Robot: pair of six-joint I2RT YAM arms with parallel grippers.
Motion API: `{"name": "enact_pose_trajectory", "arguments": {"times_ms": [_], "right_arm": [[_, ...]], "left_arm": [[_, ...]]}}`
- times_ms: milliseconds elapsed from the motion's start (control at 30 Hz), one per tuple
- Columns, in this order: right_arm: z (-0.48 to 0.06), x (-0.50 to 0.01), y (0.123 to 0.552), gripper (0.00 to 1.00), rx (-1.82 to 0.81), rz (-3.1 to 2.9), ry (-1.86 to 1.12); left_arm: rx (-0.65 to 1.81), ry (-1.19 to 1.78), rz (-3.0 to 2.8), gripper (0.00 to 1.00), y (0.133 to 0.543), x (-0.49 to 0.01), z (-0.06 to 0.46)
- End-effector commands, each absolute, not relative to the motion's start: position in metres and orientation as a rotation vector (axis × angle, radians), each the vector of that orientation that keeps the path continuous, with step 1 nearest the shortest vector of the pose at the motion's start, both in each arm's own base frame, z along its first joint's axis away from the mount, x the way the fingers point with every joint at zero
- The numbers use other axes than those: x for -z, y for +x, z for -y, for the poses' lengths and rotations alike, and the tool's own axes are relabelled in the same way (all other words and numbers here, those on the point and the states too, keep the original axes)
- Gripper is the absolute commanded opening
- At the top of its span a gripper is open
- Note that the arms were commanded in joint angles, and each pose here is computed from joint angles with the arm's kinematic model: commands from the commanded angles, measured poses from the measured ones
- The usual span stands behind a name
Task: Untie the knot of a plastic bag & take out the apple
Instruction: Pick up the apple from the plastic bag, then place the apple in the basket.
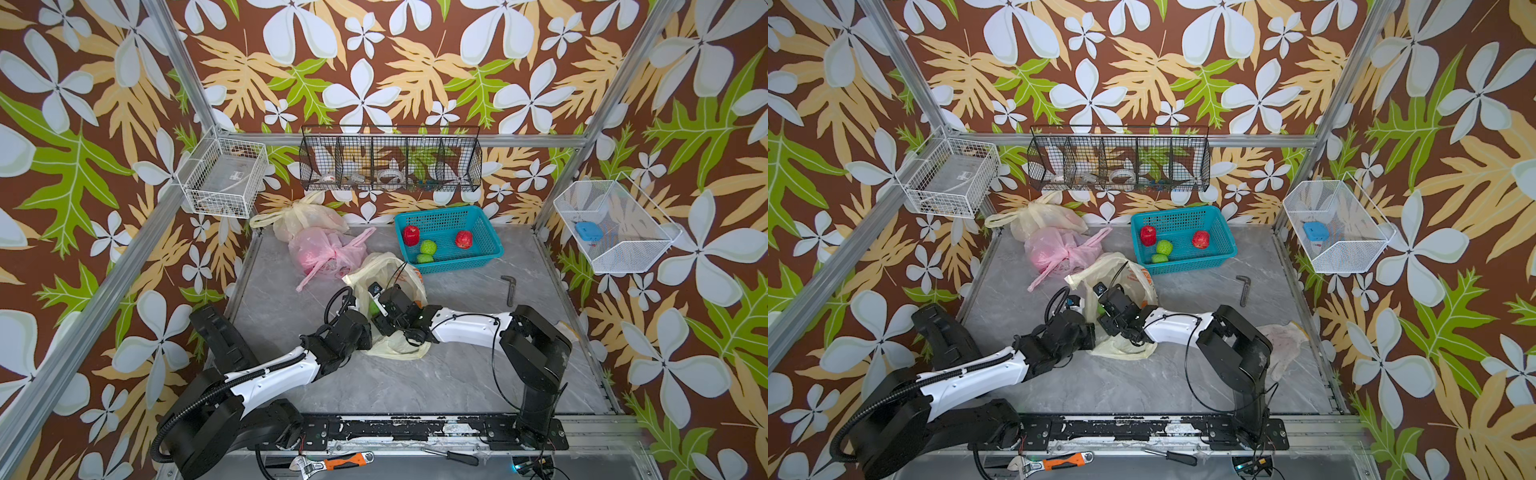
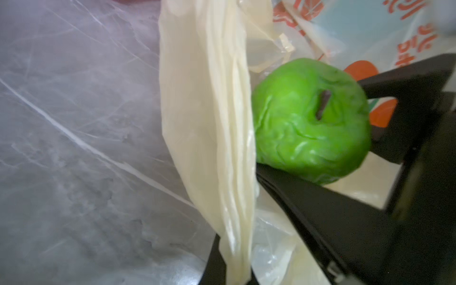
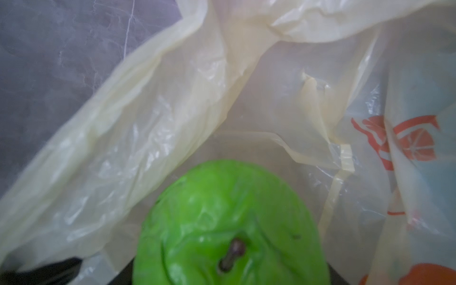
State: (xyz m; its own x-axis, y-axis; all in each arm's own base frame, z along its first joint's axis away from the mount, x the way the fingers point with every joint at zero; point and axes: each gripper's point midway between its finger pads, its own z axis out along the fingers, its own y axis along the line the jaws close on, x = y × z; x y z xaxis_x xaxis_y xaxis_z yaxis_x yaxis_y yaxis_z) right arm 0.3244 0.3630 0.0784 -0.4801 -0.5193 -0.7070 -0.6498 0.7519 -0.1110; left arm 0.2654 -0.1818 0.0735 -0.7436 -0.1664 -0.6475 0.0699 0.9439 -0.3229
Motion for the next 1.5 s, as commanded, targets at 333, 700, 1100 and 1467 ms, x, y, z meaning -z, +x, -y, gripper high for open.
{"name": "enact_pose_trajectory", "arguments": {"times_ms": [333,700,1100,1467], "right_arm": [[-0.386,-0.176,0.296,0.6,-0.562,-1.933,-0.907],[-0.332,-0.257,0.306,0.57,-0.398,-1.74,-0.711],[-0.202,-0.261,0.399,0.6,-0.256,-1.896,-0.163],[-0.186,-0.192,0.498,0.64,-0.259,-2.06,-0.089]], "left_arm": [[0.455,-0.096,-2.337,0.0,0.266,-0.083,0.179],[0.451,-0.073,-2.289,0.0,0.279,-0.095,0.186],[0.411,-0.087,-2.331,0.0,0.276,-0.08,0.179],[0.41,-0.161,-2.313,0.0,0.26,-0.083,0.158]]}}
